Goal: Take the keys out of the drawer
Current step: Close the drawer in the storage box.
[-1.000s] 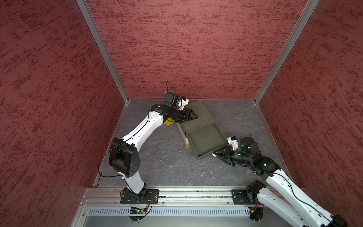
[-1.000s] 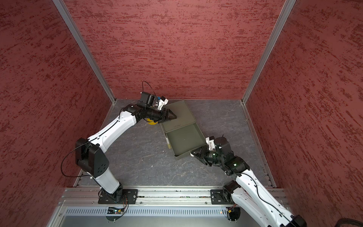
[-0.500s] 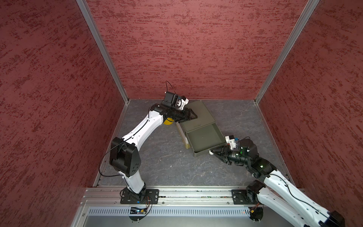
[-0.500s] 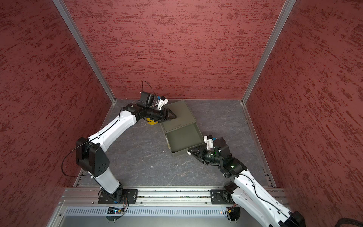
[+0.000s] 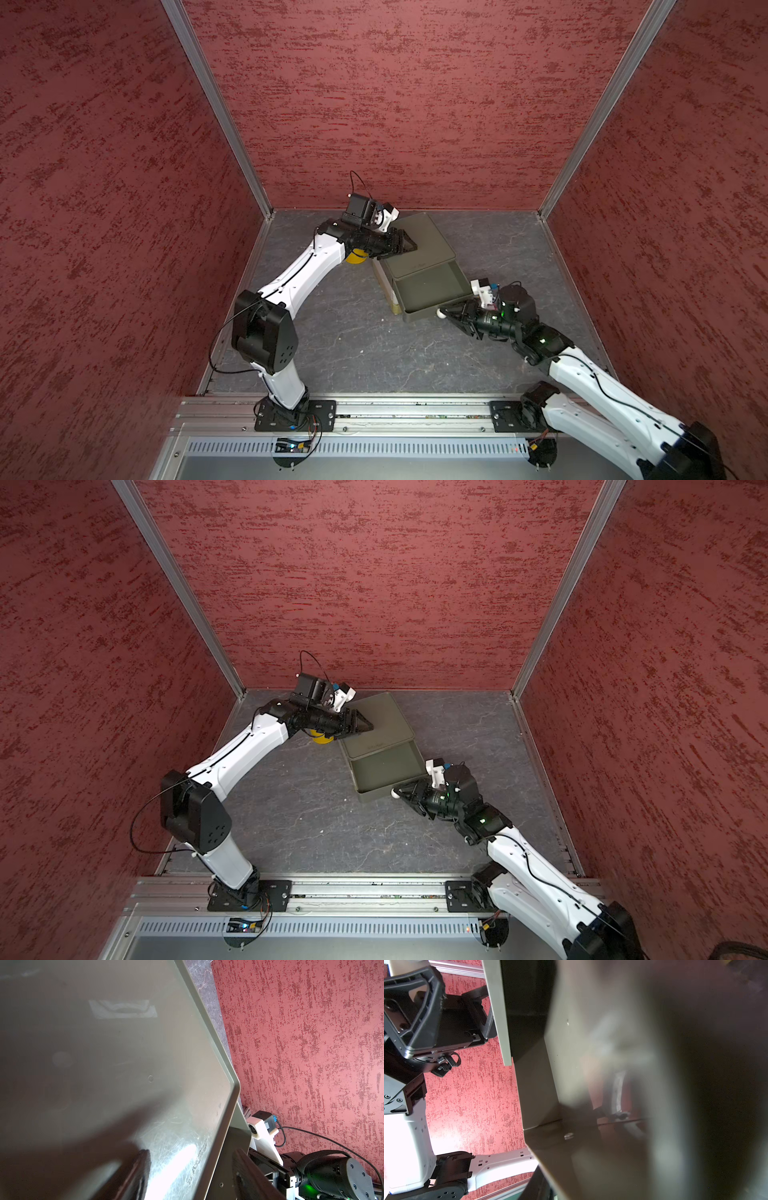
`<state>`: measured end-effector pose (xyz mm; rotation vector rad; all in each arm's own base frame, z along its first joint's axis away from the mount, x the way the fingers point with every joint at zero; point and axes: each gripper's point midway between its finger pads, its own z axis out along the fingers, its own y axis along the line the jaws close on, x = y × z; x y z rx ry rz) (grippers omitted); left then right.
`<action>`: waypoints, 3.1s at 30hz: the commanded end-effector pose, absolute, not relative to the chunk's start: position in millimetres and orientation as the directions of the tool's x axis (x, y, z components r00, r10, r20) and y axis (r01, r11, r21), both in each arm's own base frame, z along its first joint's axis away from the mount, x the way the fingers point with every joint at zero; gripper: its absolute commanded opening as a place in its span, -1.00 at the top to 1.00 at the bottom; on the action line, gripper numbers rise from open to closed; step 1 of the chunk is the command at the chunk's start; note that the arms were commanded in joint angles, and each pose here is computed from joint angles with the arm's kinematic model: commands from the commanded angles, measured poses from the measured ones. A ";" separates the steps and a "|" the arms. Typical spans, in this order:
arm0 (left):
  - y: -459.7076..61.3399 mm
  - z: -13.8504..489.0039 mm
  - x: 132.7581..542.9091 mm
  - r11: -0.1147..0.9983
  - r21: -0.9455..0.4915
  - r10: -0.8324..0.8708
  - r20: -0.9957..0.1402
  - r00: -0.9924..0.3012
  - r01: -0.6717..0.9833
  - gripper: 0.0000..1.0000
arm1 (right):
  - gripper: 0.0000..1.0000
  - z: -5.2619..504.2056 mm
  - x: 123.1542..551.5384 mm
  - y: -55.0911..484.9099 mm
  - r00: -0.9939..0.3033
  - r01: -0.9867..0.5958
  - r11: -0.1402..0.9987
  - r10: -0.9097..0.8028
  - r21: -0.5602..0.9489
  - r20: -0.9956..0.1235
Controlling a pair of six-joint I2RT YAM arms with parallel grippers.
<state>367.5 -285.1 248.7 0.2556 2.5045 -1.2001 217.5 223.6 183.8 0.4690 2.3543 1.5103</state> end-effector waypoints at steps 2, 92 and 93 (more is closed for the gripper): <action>-278.4 227.3 363.8 0.658 -0.705 0.025 -0.332 -0.943 0.265 -0.31 | 0.43 171.4 244.1 213.2 -0.847 0.132 0.458 0.514 0.879 -0.140; -267.0 221.2 360.7 0.664 -0.707 0.010 -0.318 -0.948 0.244 -0.31 | -0.09 206.9 315.1 216.6 -0.827 0.064 0.485 0.515 0.872 -0.226; -267.0 220.7 360.9 0.664 -0.707 0.010 -0.318 -0.948 0.244 -0.31 | -0.09 209.4 312.9 215.8 -0.826 0.062 0.483 0.516 0.874 -0.226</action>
